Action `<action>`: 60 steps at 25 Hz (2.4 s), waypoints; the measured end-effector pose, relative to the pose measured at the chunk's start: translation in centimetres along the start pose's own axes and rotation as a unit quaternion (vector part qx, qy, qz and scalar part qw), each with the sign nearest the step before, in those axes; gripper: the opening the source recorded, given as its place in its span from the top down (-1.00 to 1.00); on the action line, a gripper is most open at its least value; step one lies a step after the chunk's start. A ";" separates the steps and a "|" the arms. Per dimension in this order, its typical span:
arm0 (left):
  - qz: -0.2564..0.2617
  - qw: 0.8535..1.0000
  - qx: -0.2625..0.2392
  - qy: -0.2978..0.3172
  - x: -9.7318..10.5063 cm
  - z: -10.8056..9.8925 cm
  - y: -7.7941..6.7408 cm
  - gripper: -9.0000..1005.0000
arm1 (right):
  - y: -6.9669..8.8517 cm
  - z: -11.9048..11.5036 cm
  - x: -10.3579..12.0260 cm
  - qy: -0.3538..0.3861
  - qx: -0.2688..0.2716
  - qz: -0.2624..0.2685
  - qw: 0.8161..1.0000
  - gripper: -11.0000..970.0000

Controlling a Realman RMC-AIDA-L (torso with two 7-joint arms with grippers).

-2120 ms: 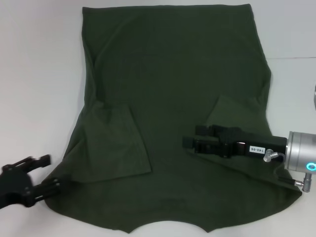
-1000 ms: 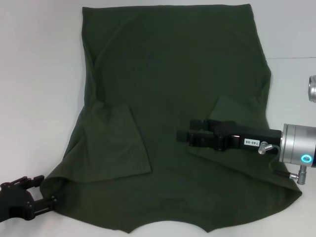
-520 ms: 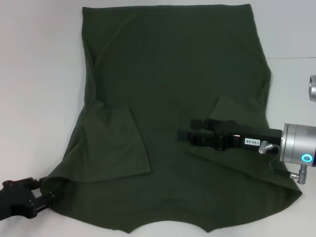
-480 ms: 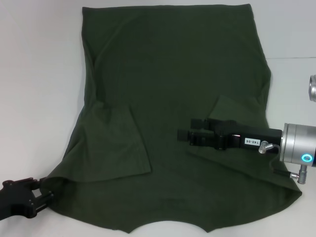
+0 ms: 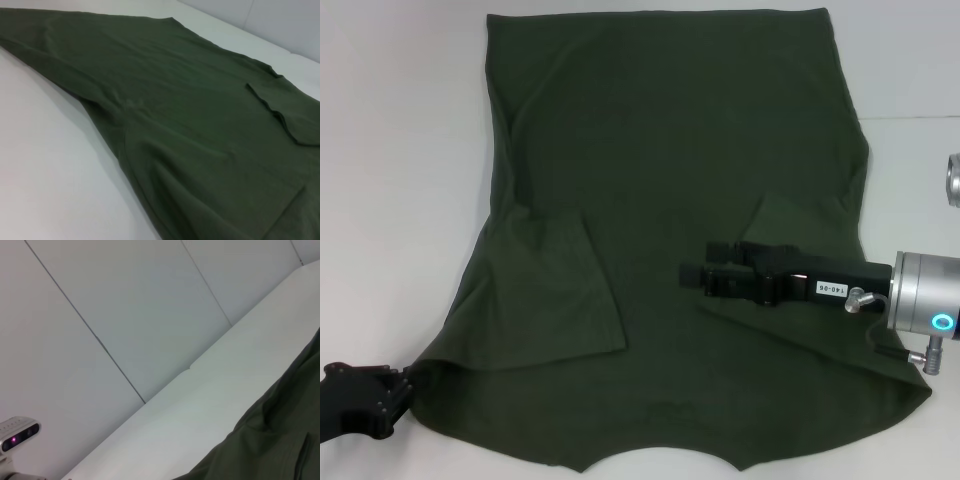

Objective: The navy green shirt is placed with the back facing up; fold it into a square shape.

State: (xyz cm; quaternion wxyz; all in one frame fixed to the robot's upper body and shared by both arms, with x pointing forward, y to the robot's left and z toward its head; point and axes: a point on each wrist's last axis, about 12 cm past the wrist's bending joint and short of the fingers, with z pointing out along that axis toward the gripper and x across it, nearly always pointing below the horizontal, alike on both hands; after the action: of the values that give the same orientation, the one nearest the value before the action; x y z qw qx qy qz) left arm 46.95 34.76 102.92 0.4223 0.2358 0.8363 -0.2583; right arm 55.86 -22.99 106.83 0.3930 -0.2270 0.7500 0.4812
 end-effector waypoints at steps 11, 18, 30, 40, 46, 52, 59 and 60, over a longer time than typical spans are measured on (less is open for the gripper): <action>0.005 1.000 0.020 -0.016 -0.6 -0.4 -0.4 0.95 | -0.2 -0.5 0.2 0.002 0.008 0.017 1.000 -0.91; 0.013 0.999 0.036 -0.026 -1.1 -0.5 -0.7 0.95 | -1.2 -3.4 0.0 0.060 0.046 0.121 0.990 -0.91; 0.012 0.999 0.034 -0.032 -1.2 -0.3 -0.7 0.95 | -1.4 -11.7 1.9 0.075 0.105 0.250 0.960 -0.91; 0.012 0.999 0.041 -0.033 -1.3 -0.2 -0.9 0.95 | -1.1 -17.0 4.5 0.053 0.151 0.311 0.937 -0.91; 0.015 0.998 0.043 -0.034 -1.5 0.0 -0.9 0.95 | -0.9 -18.0 5.2 0.053 0.162 0.324 0.931 -0.91; 0.016 0.998 0.044 -0.034 -1.5 0.0 -0.9 0.95 | -1.1 -17.9 5.7 0.058 0.175 0.327 0.927 -0.91; 0.017 0.998 0.044 -0.034 -1.6 0.1 -0.9 0.95 | -1.5 -17.0 5.6 0.059 0.180 0.324 0.927 -0.91; 0.017 0.998 0.044 -0.034 -1.6 0.1 -0.9 0.95 | -1.5 -16.9 5.6 0.059 0.180 0.323 0.927 -0.91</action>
State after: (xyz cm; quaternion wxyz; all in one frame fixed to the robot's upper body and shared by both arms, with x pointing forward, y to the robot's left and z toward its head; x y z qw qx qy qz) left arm 47.29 33.79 104.37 0.4442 0.2594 0.8049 -0.2959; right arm 47.44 -38.62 105.33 0.2056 0.0743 0.8784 0.4250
